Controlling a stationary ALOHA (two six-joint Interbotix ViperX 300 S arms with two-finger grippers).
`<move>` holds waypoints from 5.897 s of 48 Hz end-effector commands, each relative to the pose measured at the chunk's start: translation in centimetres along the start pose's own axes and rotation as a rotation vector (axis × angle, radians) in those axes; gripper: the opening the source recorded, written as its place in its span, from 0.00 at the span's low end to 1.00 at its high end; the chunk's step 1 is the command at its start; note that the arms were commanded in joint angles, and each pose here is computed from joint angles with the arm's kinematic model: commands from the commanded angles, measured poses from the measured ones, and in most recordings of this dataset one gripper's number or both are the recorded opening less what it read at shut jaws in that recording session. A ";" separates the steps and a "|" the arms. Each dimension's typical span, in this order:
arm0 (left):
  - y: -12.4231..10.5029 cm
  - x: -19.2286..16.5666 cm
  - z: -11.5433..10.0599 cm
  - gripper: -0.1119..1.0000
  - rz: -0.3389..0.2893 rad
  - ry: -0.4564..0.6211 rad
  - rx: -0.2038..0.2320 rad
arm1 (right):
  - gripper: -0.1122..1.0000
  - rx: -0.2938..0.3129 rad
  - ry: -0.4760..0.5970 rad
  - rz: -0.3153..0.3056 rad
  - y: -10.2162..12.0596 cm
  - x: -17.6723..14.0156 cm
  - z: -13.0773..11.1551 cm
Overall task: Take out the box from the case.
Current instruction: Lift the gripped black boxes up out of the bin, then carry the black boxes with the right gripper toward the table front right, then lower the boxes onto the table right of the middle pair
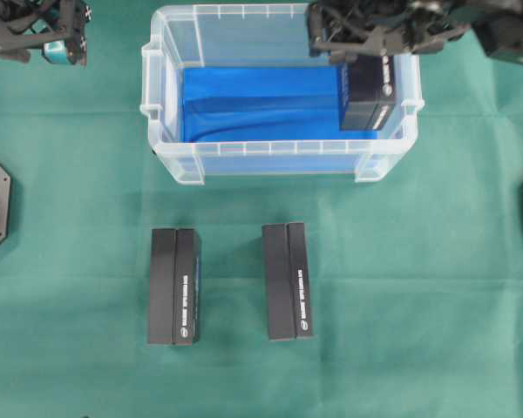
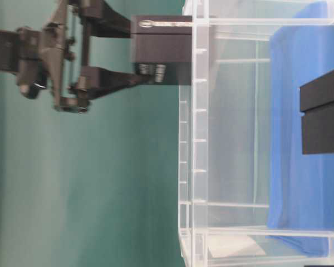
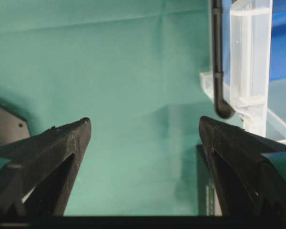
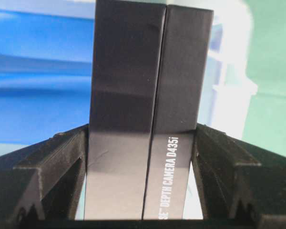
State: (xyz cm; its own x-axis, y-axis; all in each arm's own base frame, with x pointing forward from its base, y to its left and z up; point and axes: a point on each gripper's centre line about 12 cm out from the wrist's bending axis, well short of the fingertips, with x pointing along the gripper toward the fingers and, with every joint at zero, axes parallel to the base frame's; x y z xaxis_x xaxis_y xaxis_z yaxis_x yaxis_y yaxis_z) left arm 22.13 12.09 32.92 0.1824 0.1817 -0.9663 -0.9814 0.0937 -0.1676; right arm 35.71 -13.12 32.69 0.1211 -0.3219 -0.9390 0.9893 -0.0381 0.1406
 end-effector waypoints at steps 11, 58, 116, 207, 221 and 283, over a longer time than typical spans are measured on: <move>-0.2 -0.7 0.1 0.94 -0.032 -0.019 -0.002 | 0.70 0.014 -0.040 0.079 0.0 -5.6 1.6; -0.2 -0.6 0.1 0.94 -0.031 -0.018 0.001 | 0.70 0.014 -0.057 0.102 0.2 -8.8 1.6; -0.2 -0.7 0.1 0.94 -0.034 -0.018 0.002 | 0.70 -0.010 -0.074 0.091 0.4 -8.8 1.1; 0.4 -0.1 -0.7 0.94 0.014 0.014 -0.010 | 0.70 -0.033 0.008 0.056 -1.1 -13.7 -19.4; 0.4 -0.1 -0.7 0.94 0.015 0.014 -0.012 | 0.70 -0.028 0.010 0.055 -1.1 -13.6 -20.0; 0.3 0.0 -1.0 0.94 0.013 0.017 0.002 | 0.70 -0.017 0.076 -0.005 -2.2 -1.4 -25.5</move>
State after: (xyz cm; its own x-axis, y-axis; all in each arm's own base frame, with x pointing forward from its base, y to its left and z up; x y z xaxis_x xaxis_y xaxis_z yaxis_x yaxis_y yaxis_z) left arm 21.88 11.29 31.99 0.1447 0.1578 -0.9768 -0.9872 0.0904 -0.1317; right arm 35.62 11.63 26.08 0.0864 -0.2764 -0.9571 0.9953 -0.0180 0.0950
